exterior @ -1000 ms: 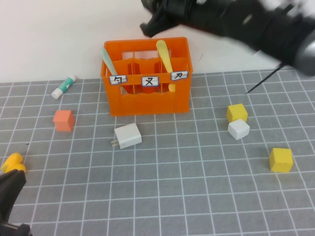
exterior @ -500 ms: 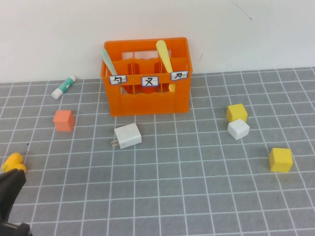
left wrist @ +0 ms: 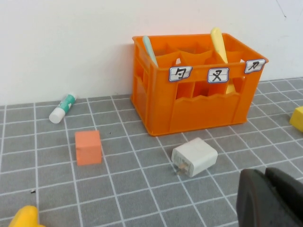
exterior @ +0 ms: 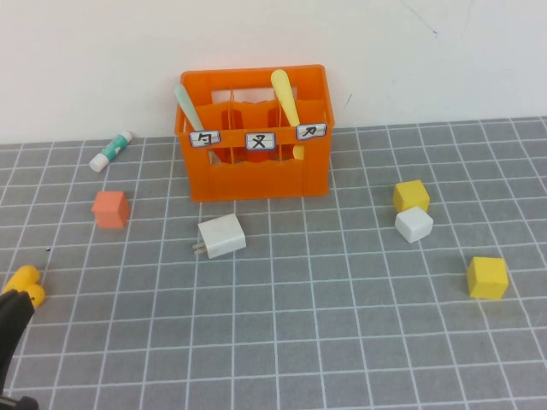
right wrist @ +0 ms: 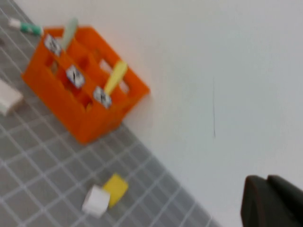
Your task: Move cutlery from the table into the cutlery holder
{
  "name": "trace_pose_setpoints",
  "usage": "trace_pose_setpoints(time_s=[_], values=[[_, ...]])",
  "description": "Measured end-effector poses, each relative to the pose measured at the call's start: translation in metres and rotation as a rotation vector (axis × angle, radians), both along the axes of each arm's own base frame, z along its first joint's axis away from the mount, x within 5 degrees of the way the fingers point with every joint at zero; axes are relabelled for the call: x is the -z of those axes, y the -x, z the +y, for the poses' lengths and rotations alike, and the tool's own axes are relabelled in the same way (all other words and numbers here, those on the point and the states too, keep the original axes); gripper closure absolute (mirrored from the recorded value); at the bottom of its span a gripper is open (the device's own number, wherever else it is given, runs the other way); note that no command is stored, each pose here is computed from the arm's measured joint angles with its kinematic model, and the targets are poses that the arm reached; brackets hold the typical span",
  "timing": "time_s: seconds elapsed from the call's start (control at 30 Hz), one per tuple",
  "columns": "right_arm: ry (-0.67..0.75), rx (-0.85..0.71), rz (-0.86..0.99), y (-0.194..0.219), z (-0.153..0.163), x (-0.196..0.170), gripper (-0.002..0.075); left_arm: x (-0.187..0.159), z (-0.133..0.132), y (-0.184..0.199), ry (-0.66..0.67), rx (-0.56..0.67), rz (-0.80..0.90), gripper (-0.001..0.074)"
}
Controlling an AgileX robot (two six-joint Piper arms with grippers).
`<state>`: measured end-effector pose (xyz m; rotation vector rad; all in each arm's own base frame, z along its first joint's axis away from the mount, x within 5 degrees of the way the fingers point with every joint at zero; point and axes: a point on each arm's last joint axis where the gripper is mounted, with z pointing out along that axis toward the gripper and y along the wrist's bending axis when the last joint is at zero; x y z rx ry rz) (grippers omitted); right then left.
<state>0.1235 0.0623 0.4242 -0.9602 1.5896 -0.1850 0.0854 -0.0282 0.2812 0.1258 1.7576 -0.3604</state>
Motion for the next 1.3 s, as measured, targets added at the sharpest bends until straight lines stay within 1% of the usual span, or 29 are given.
trace_pose_setpoints(time_s=[0.17,0.3,0.4,0.47,0.6,0.7,0.93,1.3], values=[[-0.108,0.132,0.024,0.034,-0.032,0.069,0.0727,0.004,0.000,0.001,0.003,-0.002,-0.010,0.0736],[-0.157,0.187,0.047,0.054,-0.048,0.120,0.0727,0.004,0.000,0.001,0.005,-0.003,-0.017,0.0736],[-0.193,0.198,0.055,0.063,-0.055,0.144,0.0727,0.006,0.000,0.000,0.006,-0.004,-0.021,0.0736],[-0.224,0.196,0.060,0.068,-0.057,0.153,0.0727,0.012,0.000,0.000,0.005,-0.005,-0.015,0.0736],[-0.285,0.189,0.097,0.073,-0.057,0.163,0.0727,0.019,0.000,-0.001,0.006,-0.008,-0.018,0.0736],[-0.298,0.192,0.124,0.074,-0.057,0.165,0.0727,0.020,0.001,-0.001,0.008,-0.010,-0.026,0.0736],[-0.296,0.196,0.133,0.075,-0.057,0.166,0.0727,0.019,0.001,-0.001,0.012,-0.011,-0.039,0.0735],[-0.297,0.196,0.133,0.075,-0.057,0.166,0.0728,0.021,0.000,-0.001,0.005,-0.008,-0.014,0.0736]])
